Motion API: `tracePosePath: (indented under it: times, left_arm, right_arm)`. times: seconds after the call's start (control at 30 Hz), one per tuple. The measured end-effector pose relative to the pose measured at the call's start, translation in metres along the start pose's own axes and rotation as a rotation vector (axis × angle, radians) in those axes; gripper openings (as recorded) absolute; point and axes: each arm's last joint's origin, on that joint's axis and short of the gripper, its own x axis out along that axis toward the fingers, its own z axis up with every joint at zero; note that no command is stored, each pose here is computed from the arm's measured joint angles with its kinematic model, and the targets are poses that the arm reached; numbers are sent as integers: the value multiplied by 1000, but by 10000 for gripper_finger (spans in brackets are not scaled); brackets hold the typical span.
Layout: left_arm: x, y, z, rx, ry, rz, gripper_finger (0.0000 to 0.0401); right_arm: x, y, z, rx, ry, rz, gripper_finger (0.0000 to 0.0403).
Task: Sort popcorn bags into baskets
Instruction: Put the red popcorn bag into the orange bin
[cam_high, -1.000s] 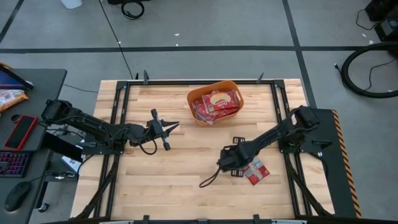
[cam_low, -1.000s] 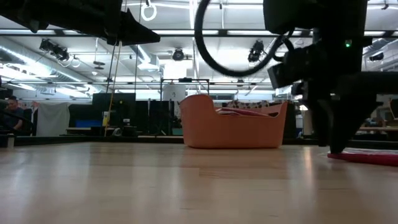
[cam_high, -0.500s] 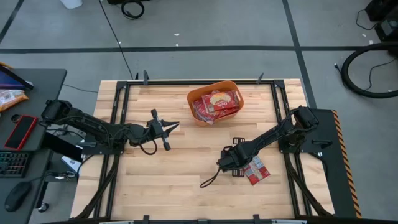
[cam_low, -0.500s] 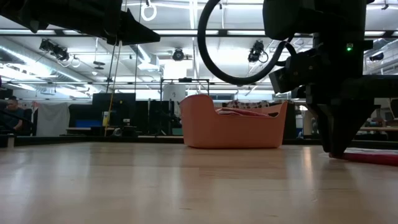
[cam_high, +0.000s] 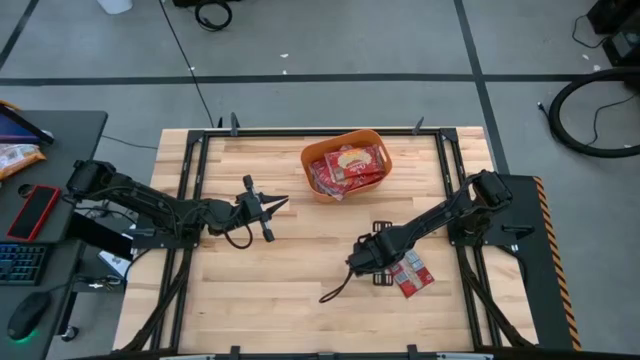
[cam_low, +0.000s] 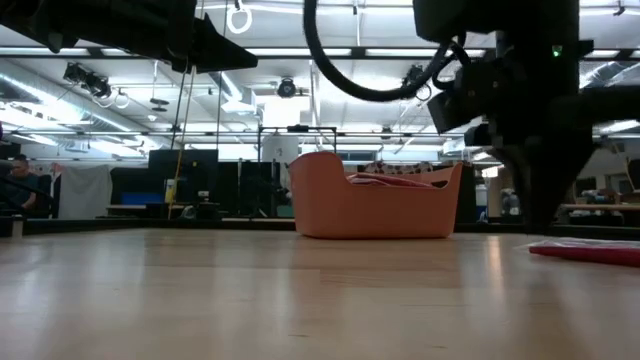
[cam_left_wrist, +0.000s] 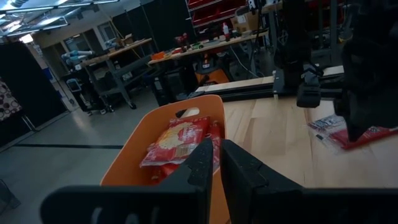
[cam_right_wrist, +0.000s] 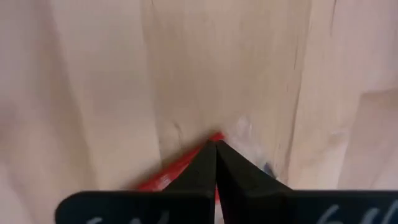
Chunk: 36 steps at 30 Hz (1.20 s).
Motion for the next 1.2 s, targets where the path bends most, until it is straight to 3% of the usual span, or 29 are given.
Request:
tracePosePath:
  times: [0.13,0.37,0.6,0.83,1.03,1.2]
  left_arm:
    - [0,0,0,0,1,0,34]
    - [0,0,0,1,2,-1,34]
    - [0,0,0,1,2,-1,34]
    - [0,0,1,-7,-9,2,34]
    - [0,0,2,-3,-17,4,34]
    - [0,0,0,24,-3,4,34]
  right_arm:
    - [-4,7,-6,79,92,111,34]
    - [-8,27,-25,241,291,232,129]
    - [-9,44,-41,360,328,159,230]
    - [-9,44,-44,326,287,90,281]
    - [-5,22,-25,243,167,31,276]
    - [-3,4,-10,105,40,-76,269]
